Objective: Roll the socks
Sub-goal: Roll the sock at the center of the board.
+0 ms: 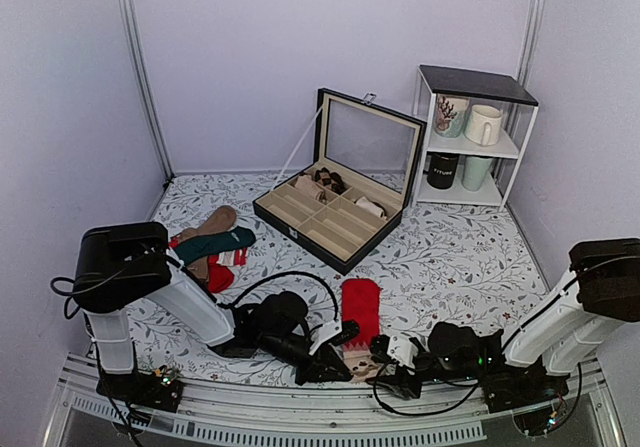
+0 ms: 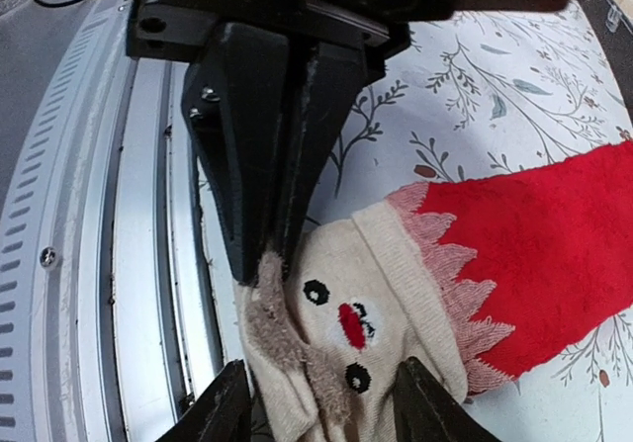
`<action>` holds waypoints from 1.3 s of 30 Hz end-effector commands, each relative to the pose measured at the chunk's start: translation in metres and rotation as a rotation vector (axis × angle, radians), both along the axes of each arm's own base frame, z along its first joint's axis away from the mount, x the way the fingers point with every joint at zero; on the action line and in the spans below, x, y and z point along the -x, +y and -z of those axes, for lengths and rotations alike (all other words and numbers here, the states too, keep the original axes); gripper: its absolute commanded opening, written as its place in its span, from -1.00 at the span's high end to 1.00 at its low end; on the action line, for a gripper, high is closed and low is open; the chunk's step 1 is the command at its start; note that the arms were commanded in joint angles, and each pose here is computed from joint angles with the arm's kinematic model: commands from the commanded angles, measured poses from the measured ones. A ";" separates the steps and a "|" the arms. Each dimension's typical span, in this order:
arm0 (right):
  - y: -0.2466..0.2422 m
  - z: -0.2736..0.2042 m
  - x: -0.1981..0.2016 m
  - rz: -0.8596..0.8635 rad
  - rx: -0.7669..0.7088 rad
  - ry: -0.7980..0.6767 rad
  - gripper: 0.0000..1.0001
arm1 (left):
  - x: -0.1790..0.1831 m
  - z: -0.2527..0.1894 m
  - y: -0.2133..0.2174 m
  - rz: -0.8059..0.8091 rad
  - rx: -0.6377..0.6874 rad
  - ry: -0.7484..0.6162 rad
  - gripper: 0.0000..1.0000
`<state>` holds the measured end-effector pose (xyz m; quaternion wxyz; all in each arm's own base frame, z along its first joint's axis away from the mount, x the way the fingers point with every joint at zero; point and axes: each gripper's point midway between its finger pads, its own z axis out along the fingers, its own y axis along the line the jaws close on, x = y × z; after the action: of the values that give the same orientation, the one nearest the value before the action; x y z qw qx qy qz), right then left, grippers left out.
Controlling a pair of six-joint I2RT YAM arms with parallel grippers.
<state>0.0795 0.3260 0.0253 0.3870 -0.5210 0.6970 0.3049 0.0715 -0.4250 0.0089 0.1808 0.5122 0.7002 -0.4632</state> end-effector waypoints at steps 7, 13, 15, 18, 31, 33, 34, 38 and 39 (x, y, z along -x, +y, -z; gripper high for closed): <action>0.003 0.009 -0.003 0.080 0.028 0.067 1.00 | 0.022 0.090 0.074 -0.030 -0.391 0.142 1.00; -0.005 0.028 0.007 0.144 0.141 0.250 1.00 | -0.004 0.066 0.067 -0.126 -0.330 0.001 0.56; -0.010 0.032 0.014 0.168 0.158 0.335 1.00 | -0.019 0.035 0.060 -0.165 -0.248 -0.113 0.40; -0.018 0.037 0.019 0.210 0.164 0.441 1.00 | -0.033 -0.016 0.049 -0.202 -0.104 -0.279 0.07; -0.040 0.059 0.016 0.366 0.185 0.758 1.00 | 0.001 -0.057 0.012 -0.011 0.092 -0.493 0.01; -0.041 0.064 0.016 0.380 0.199 0.782 1.00 | 0.003 -0.056 0.006 0.006 0.103 -0.492 0.01; -0.041 0.066 0.016 0.383 0.200 0.793 1.00 | 0.004 -0.055 0.003 0.014 0.107 -0.492 0.02; -0.040 0.070 0.017 0.388 0.210 0.818 1.00 | 0.007 -0.061 -0.004 0.030 0.131 -0.495 0.02; -0.039 0.071 0.018 0.385 0.211 0.824 1.00 | 0.008 -0.060 -0.005 0.034 0.133 -0.492 0.02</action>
<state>0.0805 0.3329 0.0133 0.1620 -0.2746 0.8446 0.4301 0.0730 -0.4140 0.0516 0.3536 0.5986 0.6289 -0.3480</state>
